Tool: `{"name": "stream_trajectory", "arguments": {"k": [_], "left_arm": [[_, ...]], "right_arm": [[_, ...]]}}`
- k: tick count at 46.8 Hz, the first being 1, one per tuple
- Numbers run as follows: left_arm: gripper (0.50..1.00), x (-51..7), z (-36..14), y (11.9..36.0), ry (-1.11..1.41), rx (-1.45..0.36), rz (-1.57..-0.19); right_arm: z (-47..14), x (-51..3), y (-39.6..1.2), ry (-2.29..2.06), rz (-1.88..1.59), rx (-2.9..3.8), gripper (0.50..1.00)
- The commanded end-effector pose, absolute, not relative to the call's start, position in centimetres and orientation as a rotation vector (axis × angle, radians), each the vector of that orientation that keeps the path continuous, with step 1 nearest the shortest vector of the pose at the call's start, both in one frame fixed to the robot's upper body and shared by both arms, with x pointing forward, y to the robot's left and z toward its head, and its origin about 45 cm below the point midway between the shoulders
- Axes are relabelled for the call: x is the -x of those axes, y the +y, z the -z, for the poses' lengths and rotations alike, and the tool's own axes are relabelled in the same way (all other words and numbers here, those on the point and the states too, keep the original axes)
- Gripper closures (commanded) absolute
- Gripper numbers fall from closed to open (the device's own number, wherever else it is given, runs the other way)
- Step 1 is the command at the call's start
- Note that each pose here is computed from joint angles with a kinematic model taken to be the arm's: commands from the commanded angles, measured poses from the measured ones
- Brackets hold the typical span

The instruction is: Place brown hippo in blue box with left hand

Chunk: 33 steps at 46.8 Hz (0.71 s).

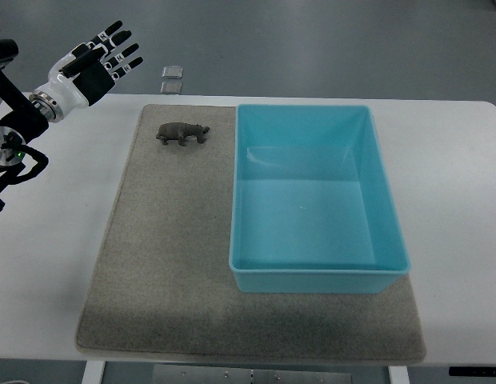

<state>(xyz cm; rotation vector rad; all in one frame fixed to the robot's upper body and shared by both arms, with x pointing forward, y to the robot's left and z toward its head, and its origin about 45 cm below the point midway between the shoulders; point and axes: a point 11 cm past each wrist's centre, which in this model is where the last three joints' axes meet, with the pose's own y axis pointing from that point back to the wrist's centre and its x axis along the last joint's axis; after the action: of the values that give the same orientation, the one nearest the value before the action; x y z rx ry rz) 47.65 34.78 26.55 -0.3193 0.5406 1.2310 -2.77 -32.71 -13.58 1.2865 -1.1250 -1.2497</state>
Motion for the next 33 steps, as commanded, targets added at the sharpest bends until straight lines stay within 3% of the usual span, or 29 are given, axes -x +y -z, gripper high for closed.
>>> {"name": "stream_trajectory", "arguments": {"k": [1, 14, 22, 33], "left_arm": [[0.501, -47.7, -26.5, 34.5, 0.532, 0.306, -1.225], [0.501, -47.9, -26.9, 34.3, 0.514, 0.297, -1.221], [0.501, -48.0, -26.5, 35.9, 0.492, 0.289, -1.265], [0.501, -47.9, -26.7, 35.3, 0.212, 0.008, -1.218]], "right_arm": [[13.6, 2.8, -32.7, -1.125, 1.25, -1.286, 0.564], [13.6, 2.8, -32.7, -1.125, 1.25, -1.286, 0.564], [13.6, 2.8, -32.7, -1.125, 1.25, -1.286, 0.564], [13.6, 2.8, -32.7, -1.124, 1.251, -1.287, 0.564]]}}
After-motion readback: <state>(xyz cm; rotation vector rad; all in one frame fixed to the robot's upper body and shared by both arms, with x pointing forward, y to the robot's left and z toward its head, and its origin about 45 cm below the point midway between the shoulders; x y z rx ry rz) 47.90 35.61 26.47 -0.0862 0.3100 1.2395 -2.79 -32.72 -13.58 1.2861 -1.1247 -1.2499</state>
